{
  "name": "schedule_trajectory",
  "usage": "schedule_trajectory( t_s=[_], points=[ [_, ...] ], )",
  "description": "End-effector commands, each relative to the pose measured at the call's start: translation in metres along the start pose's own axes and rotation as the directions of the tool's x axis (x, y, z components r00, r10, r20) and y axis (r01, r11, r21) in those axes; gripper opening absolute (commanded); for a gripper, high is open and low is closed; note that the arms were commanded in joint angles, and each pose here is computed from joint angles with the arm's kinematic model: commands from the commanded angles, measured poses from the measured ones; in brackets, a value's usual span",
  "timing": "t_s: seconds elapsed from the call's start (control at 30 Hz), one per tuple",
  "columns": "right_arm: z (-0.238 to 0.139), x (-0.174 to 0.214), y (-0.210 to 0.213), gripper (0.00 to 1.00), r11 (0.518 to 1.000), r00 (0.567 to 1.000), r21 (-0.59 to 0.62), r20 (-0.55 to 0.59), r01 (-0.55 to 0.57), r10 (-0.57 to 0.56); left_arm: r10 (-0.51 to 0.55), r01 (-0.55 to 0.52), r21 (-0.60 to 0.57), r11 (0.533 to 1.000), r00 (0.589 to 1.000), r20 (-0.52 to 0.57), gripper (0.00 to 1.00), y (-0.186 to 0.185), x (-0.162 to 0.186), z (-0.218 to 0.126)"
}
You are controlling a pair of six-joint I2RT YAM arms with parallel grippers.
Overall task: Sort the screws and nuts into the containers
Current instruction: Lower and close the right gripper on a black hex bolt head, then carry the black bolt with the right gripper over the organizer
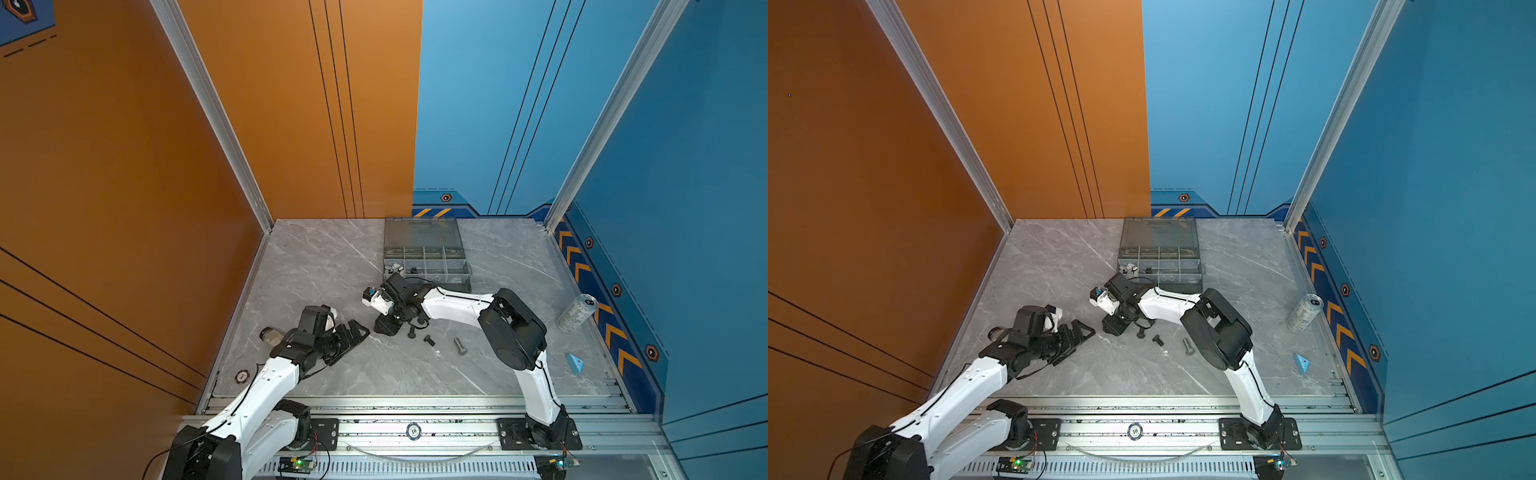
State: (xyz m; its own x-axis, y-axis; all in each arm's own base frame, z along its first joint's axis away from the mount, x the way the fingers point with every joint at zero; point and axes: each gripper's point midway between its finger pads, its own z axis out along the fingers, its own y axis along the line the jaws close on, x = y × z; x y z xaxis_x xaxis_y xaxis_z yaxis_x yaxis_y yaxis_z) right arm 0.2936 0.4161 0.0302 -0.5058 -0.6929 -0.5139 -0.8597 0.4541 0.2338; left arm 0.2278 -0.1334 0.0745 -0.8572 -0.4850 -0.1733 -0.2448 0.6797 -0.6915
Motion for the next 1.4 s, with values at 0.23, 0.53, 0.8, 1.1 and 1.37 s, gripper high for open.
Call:
schedule_trajectory(
  t_s=[0.23, 0.53, 0.8, 1.1, 1.37],
  points=[
    [0.007, 0.026, -0.002, 0.30, 1.000, 0.997, 0.028, -0.077, -0.011, 0.013, -0.010, 0.010, 0.005, 1.000, 1.000, -0.022, 0.98, 0.005, 0.006, 0.000],
    [-0.001, 0.022, -0.001, 0.06, 0.999, 0.997, 0.029, -0.067, -0.037, 0.038, -0.014, 0.014, 0.009, 1.000, 1.000, -0.022, 0.98, 0.004, 0.006, -0.001],
    [-0.062, -0.029, 0.003, 0.00, 0.998, 0.988, -0.022, 0.142, -0.062, 0.064, -0.015, 0.015, 0.010, 1.000, 1.000, -0.024, 0.98, 0.003, 0.005, 0.000],
    [-0.148, -0.077, -0.022, 0.00, 0.997, 0.937, 0.027, 0.346, -0.072, 0.058, -0.015, 0.015, 0.014, 1.000, 1.000, -0.023, 0.98, 0.001, 0.004, 0.001],
    [-0.176, -0.076, -0.111, 0.00, 0.952, 0.906, 0.174, 0.387, -0.251, 0.168, -0.010, 0.011, 0.021, 1.000, 1.000, -0.026, 0.98, -0.003, 0.004, 0.002]
  ],
)
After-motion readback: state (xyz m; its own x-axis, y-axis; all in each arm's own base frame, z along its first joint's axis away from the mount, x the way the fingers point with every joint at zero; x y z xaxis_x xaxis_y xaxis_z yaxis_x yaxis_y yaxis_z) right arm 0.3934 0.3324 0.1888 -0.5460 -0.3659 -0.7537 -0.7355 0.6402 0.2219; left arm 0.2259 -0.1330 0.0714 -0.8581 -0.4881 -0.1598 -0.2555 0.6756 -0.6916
